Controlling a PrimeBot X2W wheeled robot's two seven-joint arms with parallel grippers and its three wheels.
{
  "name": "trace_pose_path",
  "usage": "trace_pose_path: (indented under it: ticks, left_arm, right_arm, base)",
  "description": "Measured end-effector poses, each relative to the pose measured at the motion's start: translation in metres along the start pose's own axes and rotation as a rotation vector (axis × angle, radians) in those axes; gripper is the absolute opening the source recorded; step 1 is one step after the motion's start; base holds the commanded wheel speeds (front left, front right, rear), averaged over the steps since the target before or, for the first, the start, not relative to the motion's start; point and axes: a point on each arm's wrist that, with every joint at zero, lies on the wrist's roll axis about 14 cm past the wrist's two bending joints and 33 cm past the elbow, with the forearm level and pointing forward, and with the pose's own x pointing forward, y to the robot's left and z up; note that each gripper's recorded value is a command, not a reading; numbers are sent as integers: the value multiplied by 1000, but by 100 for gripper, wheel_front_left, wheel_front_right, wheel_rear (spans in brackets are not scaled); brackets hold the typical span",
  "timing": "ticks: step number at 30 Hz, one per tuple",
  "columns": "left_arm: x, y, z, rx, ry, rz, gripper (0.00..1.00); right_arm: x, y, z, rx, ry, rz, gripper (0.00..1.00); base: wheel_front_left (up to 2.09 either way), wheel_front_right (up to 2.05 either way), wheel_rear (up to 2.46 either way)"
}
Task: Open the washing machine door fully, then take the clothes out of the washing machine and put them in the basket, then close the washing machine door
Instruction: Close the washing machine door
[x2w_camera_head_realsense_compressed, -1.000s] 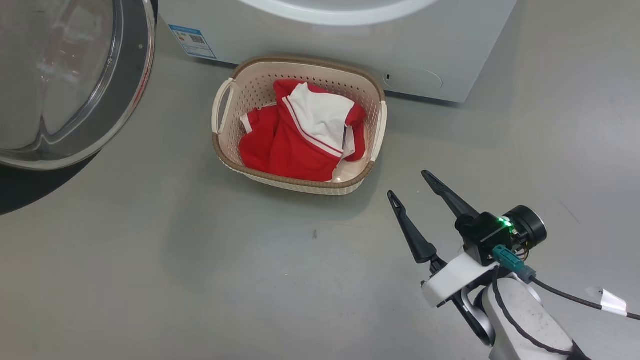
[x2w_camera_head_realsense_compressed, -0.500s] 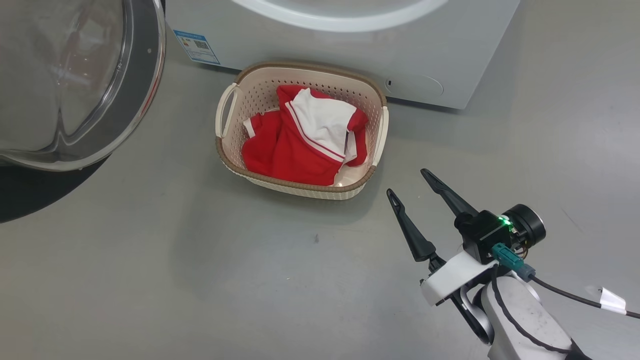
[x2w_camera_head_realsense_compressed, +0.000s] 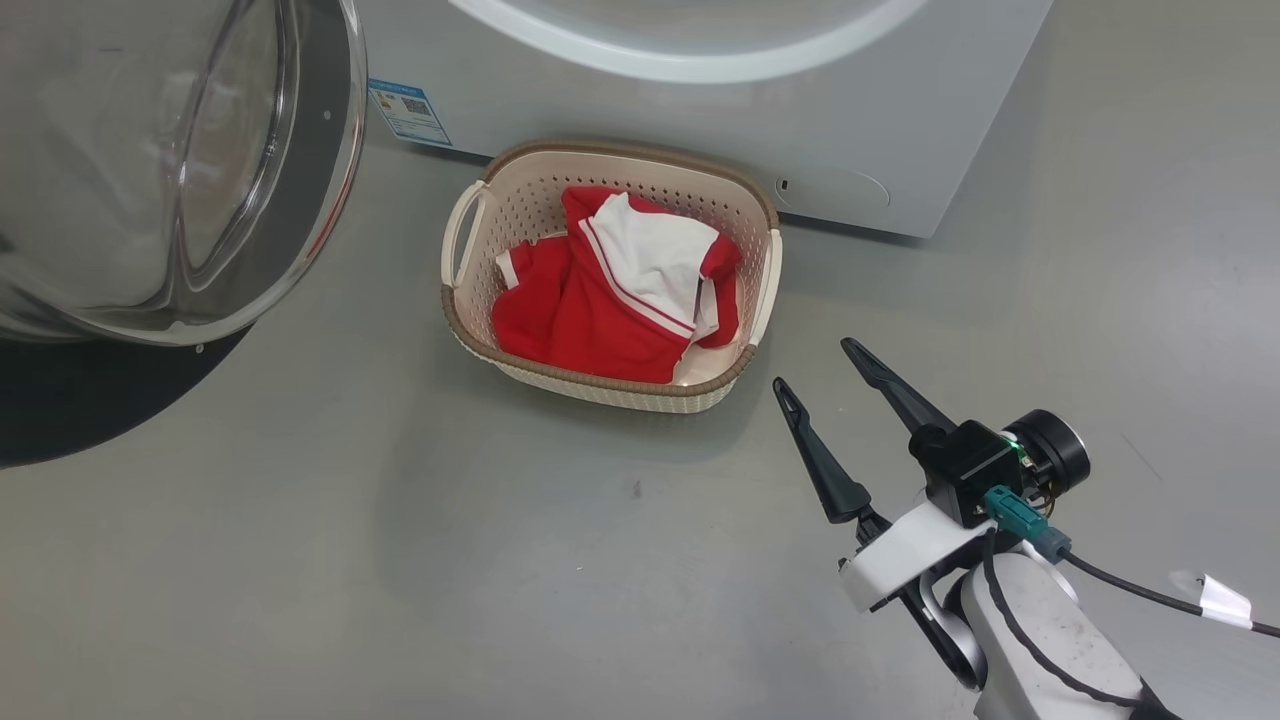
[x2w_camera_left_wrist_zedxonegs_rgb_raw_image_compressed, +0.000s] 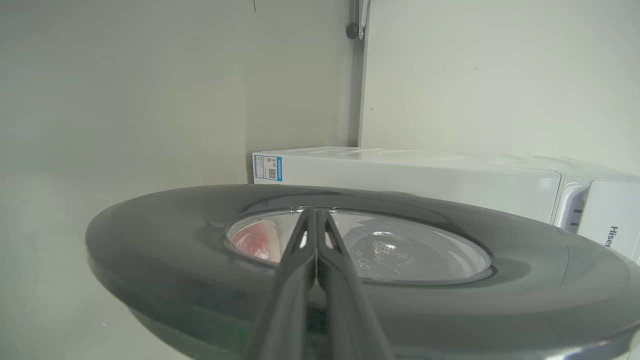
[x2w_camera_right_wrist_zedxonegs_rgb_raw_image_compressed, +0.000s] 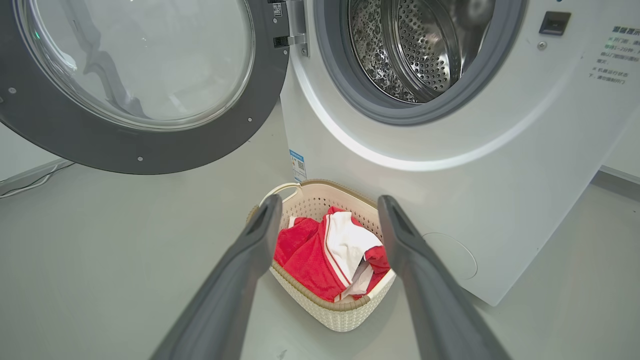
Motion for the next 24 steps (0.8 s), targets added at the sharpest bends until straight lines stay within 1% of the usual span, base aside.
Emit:
trace_pose_path:
  ticks: [9,16,24]
  left_arm:
    - [-2,-1,-26,52,146,-50,0]
    - [1,-3,-56,61,281,-89,0]
    - [-2,1,-78,82,392,-95,0]
  right_arm:
    - [0,3,6,-6,-12,3,100]
    - [0,5,9,-10,-18,8,100]
    - [-1,7,10,-7,-21,8,100]
  base:
    - [0,0,0]
    - [0,0,0]
    - [0,0,0]
